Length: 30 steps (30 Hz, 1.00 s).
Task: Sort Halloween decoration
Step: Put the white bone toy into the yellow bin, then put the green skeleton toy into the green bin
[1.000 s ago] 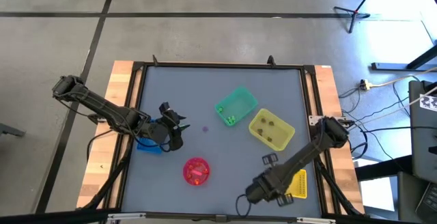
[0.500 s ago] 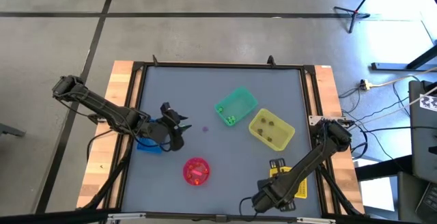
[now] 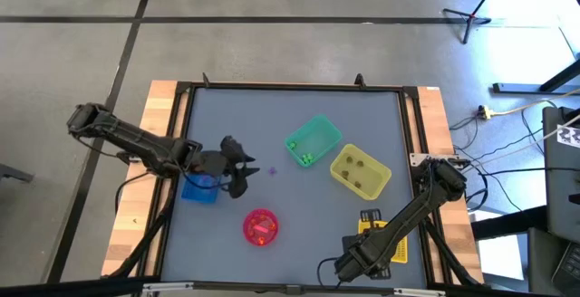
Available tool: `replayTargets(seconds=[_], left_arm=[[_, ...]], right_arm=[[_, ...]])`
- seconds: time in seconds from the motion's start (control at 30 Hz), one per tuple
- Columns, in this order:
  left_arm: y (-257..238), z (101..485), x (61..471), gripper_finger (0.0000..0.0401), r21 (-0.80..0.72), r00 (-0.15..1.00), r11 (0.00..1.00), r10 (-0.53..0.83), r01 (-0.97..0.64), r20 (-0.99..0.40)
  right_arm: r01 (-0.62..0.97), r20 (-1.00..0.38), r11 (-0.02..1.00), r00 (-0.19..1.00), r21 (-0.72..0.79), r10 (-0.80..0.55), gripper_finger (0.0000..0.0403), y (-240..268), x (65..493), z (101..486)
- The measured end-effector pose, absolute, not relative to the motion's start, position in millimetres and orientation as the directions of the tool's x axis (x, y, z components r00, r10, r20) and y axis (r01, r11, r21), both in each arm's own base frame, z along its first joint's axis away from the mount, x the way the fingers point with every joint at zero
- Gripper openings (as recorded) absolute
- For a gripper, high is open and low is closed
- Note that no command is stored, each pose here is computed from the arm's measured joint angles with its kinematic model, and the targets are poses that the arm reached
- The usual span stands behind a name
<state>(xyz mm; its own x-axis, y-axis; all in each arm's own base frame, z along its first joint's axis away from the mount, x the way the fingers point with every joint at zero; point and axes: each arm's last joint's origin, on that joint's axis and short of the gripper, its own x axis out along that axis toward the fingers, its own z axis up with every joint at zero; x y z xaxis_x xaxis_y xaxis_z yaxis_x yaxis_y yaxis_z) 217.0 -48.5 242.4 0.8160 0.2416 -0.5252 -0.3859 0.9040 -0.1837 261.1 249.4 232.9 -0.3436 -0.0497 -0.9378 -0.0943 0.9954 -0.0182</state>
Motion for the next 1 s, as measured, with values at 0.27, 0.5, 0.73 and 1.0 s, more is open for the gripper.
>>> replayTargets(seconds=[0.27,0.5,0.73,1.0], left_arm=[[-35,242,221,0.0154,-0.219,0.811,0.907,0.189,-0.361,-0.553],[-28,233,215,0.0154,-0.178,0.737,0.904,0.190,-0.390,-0.648],[-21,215,217,0.0154,-0.114,0.629,0.888,0.220,-0.446,-0.745],[-4,179,234,0.0154,-0.136,0.482,0.879,0.116,-0.456,-0.868]], right_arm=[[-0.088,-0.936,0.996,-0.347,-0.022,-0.051,0.0070,249,261,233],[-0.102,-0.947,0.992,-0.306,-0.074,-0.102,0.0162,248,262,233],[-0.117,-0.949,0.989,-0.292,-0.087,-0.118,0.0211,247,263,233],[-0.118,-0.949,0.989,-0.292,-0.086,-0.117,0.0214,247,263,232]])
